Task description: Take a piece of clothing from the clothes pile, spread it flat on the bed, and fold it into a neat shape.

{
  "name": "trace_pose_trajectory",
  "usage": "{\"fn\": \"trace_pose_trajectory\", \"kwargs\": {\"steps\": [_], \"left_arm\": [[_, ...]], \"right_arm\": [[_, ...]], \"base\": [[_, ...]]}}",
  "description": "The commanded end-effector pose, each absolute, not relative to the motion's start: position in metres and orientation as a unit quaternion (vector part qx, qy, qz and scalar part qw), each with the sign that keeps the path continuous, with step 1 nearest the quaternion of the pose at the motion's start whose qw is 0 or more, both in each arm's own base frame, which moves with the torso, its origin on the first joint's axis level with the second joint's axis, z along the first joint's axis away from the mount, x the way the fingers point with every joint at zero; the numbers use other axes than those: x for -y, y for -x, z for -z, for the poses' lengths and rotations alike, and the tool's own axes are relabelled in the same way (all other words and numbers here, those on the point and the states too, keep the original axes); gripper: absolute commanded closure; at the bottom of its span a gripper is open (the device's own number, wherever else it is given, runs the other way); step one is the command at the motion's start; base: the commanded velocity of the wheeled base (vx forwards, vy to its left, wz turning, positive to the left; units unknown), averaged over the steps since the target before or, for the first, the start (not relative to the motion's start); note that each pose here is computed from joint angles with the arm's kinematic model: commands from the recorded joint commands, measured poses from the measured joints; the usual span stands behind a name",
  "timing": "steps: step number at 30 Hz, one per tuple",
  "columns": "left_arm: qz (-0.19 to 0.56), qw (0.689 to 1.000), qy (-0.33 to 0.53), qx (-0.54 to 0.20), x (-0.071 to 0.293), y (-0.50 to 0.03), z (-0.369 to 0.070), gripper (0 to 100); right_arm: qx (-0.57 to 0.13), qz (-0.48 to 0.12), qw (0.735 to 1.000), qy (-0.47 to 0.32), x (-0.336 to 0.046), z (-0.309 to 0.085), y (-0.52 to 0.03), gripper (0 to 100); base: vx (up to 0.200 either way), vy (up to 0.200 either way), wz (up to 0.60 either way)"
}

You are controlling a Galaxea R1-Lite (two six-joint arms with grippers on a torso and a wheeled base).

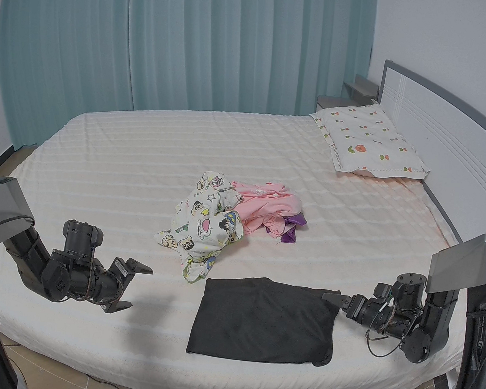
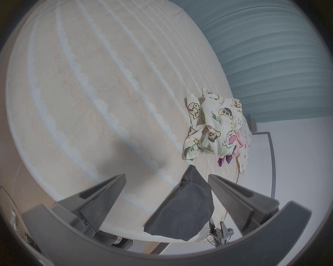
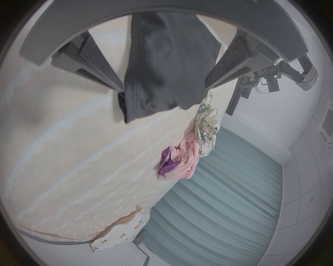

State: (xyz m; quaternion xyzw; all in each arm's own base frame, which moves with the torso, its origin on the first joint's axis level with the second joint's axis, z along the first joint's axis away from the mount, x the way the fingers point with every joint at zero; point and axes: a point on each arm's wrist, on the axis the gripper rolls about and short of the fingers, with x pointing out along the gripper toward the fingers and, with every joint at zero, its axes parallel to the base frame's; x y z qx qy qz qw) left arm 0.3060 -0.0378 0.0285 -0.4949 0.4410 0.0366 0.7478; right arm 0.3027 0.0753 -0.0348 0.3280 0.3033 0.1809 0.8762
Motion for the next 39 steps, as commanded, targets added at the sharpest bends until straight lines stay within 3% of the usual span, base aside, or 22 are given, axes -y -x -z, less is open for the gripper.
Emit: {"fn": "trace_pose_trajectory", "kwargs": {"steps": [1,6,7,30,31,39], "left_arm": [[-0.037,0.748,0.495,-0.441,0.038,-0.306,-0.028,0],[-0.037,0.748,0.494,-0.442,0.038,-0.306,-0.028,0],[-0.037,0.747,0.495,-0.442,0.038,-0.306,-0.028,0],[-0.037,0.747,0.495,-0.442,0.038,-0.306,-0.028,0],[-0.037,0.747,0.495,-0.442,0.038,-0.306,-0.028,0],[-0.037,0.747,0.495,-0.442,0.038,-0.305,-0.028,0]], "right_arm": [[-0.306,-0.17,0.876,-0.33,-0.079,0.062,-0.335,0],[-0.293,-0.171,0.88,-0.333,-0.078,0.059,-0.341,0],[-0.29,-0.171,0.881,-0.334,-0.077,0.058,-0.342,100],[-0.274,-0.119,0.888,-0.348,-0.063,0.057,-0.344,100],[-0.275,-0.119,0.888,-0.348,-0.063,0.058,-0.343,0],[-0.243,-0.128,0.894,-0.354,-0.059,0.038,-0.337,0]], "base": [[0.0,0.0,0.0],[0.0,0.0,0.0],[0.0,0.0,0.0],[0.0,0.0,0.0],[0.0,0.0,0.0],[0.0,0.0,0.0]]}}
